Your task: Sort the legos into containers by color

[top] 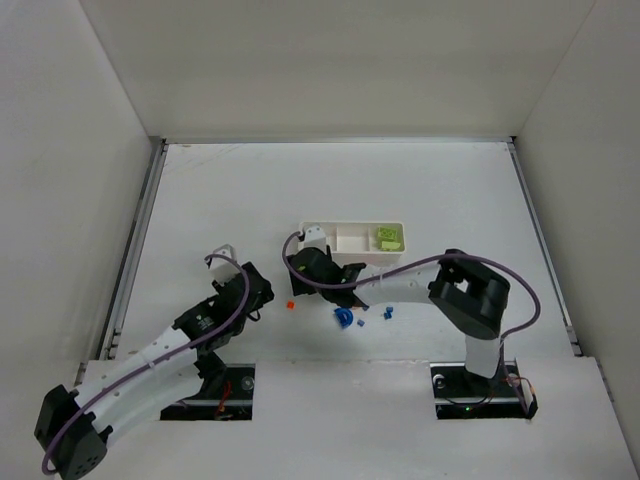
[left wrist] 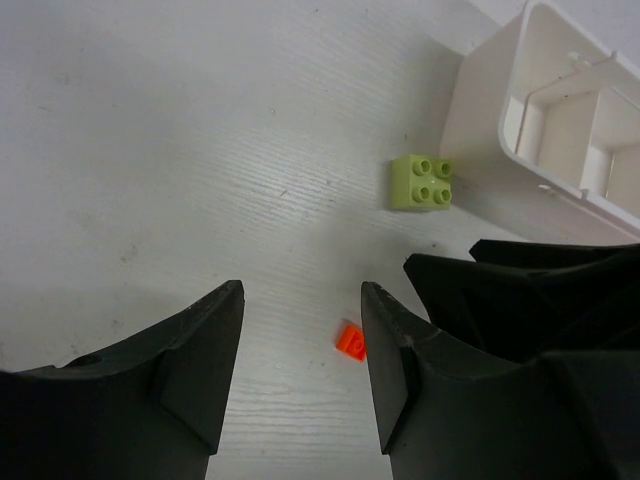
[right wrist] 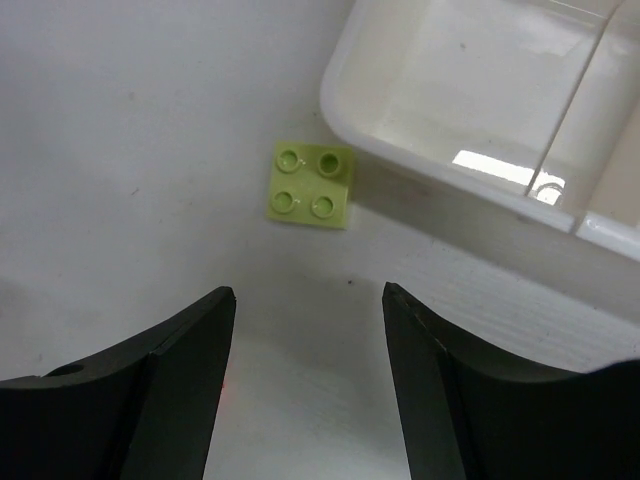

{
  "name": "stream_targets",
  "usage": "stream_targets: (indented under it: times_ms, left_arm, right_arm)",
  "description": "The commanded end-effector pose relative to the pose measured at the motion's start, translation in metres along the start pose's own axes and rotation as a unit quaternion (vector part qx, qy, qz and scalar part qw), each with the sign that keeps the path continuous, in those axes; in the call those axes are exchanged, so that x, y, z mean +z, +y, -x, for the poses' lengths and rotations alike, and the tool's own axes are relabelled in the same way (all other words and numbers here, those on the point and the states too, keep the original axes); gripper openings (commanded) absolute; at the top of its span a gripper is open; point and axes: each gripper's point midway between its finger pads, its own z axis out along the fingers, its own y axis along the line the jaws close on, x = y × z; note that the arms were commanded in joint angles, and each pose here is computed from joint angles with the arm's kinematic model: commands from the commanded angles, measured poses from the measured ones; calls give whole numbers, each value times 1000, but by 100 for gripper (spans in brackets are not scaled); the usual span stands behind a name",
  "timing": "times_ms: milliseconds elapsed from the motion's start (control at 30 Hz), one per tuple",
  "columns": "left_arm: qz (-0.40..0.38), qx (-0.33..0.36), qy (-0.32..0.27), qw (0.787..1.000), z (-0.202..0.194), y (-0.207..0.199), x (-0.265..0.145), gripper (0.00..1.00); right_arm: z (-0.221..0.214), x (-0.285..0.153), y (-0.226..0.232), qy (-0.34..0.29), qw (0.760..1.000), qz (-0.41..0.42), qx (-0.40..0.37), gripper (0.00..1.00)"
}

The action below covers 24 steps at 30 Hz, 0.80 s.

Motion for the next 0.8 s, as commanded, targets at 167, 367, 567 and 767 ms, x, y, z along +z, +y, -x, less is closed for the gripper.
stream_targets:
  times_ms: [167, 367, 567, 767]
  left_arm:
    - [0, -20, 1, 1000, -2, 5, 2, 48]
    - [3, -24, -4, 1000, -1, 10, 4, 48]
    - [9, -30, 0, 1000, -6, 17, 7, 47]
    - [-1, -21, 13, 1000, -11, 10, 8, 46]
  right_arm:
    - [26, 29, 8, -52, 998, -22, 15, 65]
    - [30, 47, 7, -81, 996, -46, 9, 59]
    - [35, 43, 14, -87, 995, -38, 22, 28]
    - [84, -35, 22, -133, 988, 26, 69, 27]
